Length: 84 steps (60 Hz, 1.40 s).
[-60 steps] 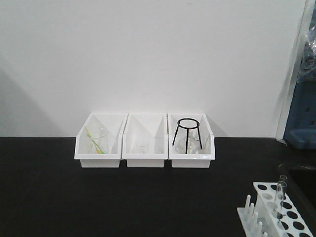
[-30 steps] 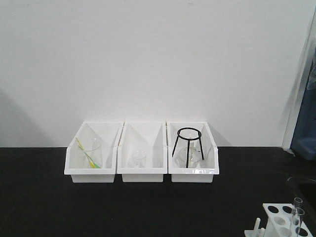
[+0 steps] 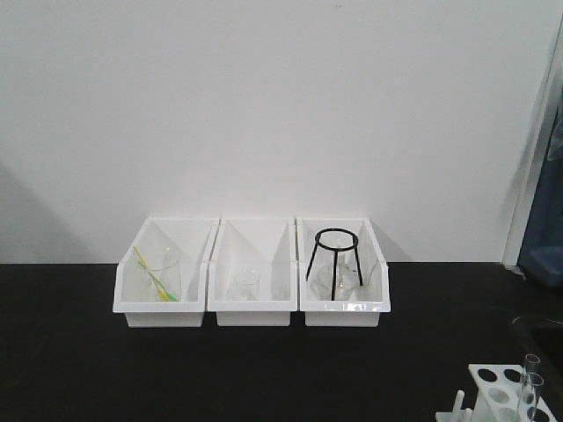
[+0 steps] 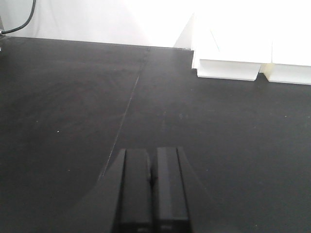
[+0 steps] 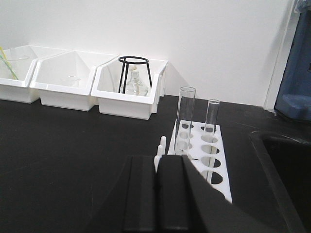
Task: Flip and reinsert test tube from rack
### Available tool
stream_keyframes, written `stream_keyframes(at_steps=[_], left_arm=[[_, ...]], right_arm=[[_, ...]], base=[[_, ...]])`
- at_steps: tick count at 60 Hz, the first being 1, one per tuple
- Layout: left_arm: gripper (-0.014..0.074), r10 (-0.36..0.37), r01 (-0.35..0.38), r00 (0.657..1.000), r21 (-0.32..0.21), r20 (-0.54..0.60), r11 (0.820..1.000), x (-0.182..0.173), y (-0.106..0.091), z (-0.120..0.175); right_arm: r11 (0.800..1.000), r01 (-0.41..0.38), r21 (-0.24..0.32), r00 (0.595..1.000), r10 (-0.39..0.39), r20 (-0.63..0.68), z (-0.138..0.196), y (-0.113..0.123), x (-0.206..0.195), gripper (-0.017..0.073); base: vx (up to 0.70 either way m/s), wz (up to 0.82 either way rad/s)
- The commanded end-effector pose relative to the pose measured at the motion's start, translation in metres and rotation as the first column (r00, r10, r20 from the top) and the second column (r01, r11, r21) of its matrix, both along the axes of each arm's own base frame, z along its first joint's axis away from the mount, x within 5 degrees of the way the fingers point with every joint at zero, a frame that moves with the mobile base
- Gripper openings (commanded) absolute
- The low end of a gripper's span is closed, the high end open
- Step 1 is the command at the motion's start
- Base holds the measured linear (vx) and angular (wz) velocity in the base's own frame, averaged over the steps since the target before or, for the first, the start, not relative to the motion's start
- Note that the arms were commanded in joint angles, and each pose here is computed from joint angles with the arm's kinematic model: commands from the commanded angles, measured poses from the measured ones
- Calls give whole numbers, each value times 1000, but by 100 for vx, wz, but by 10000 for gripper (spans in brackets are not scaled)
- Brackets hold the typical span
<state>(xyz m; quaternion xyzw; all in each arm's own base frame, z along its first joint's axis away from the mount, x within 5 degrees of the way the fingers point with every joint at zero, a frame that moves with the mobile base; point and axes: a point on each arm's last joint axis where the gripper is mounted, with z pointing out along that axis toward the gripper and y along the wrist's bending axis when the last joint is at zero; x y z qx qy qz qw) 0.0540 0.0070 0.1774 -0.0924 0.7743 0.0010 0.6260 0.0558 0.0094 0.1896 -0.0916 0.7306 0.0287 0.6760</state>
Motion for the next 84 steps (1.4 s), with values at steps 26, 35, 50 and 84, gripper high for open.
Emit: stream_keyframes(at_steps=[26,35,50,84], left_arm=[[-6,-12,11,996,6,88,1000,1,-1,7],[-6,-12,11,996,6,88,1000,1,-1,7],[-6,-12,11,996,6,88,1000,1,-1,7],[-6,-12,11,996,6,88,1000,1,-1,7]], right_arm=[[1000,-5,7,995,4,98,8,0,0,-11],[1000,-5,7,995,4,98,8,0,0,-11],[1000,-5,7,995,4,98,8,0,0,-11],[991,-22,131,964,-14,265,27,-1,-2,-8]], base=[[-1,0],[-10,0],[-12,-1],[-3,0]])
